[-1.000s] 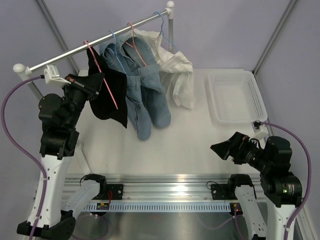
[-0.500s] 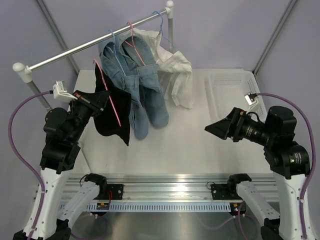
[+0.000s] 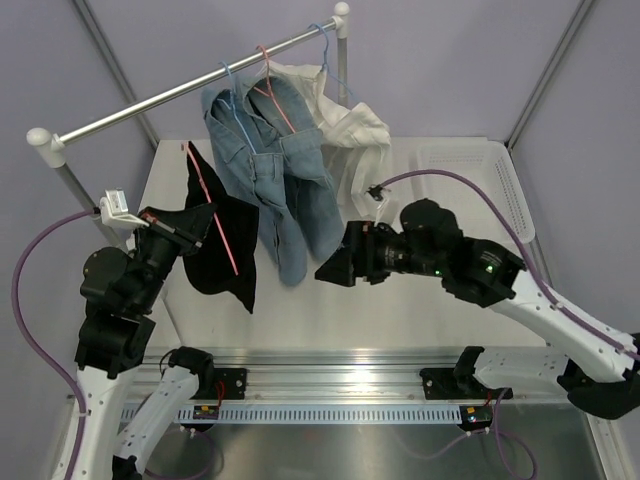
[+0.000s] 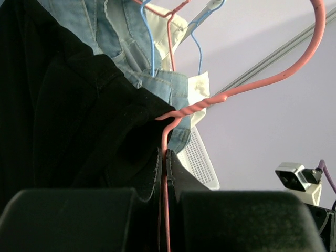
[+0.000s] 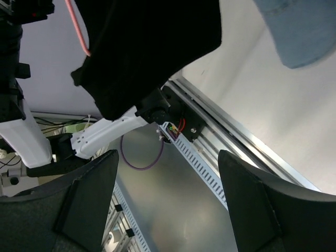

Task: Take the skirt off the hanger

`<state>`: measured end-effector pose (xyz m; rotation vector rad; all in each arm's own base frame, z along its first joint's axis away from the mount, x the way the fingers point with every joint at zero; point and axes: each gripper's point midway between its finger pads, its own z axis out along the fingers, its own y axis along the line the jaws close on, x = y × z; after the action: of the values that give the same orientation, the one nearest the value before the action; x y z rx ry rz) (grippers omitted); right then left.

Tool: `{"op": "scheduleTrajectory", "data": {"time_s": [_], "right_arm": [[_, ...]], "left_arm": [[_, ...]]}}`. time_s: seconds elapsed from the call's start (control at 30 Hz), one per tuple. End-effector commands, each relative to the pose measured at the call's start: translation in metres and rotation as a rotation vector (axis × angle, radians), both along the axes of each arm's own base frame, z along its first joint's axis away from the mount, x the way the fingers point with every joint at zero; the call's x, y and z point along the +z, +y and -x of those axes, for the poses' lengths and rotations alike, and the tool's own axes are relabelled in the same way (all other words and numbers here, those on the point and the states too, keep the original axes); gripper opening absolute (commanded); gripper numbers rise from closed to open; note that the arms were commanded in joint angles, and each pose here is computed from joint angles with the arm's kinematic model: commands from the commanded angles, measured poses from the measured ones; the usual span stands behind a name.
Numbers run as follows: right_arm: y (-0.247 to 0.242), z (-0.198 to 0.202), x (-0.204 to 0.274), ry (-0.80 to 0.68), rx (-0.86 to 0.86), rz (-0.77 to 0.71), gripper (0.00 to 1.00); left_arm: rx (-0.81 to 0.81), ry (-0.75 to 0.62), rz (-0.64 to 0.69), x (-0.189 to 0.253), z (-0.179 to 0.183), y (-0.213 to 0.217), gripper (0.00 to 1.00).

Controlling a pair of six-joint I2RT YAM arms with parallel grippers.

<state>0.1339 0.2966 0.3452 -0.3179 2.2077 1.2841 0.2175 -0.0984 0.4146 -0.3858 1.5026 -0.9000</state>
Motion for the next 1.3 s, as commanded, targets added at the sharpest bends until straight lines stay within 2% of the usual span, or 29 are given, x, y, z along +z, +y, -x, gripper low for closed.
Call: {"op": "scheduleTrajectory", "data": {"time_s": [0.0,0.13,0.17,0.53,0.73,1.27], "right_arm": [[0.038,-0.018,0.044,-0.08,-0.108,-0.147,0.84],[0.088,-0.008,0.045,-0.046,-0.083,-0.184,0.75],[0.097,0.0,0.057,-0.058,-0.075,-0.208,0.73],[0.161,0.02,0.047,-0.025,-0.007,-0.178,0.71],[0.174,0.033,0.029,-0.014,0.006,-0.132,0.69],[0.168,0.031,-0.003,-0.009,-0.045,-0.08,0.68]], "left_arm": [[0.018,-0.083,0.01,0.007,0.008,0.005,0.0],[0.028,-0.082,-0.02,-0.004,0.012,0.008,0.0],[0.021,-0.085,-0.023,-0.006,0.012,0.007,0.0],[-0.037,-0.119,-0.039,-0.008,0.027,0.001,0.0],[-0.031,-0.138,-0.056,-0.001,0.035,0.004,0.0],[-0.057,-0.151,-0.036,0.006,0.041,0.001,0.0]]}}
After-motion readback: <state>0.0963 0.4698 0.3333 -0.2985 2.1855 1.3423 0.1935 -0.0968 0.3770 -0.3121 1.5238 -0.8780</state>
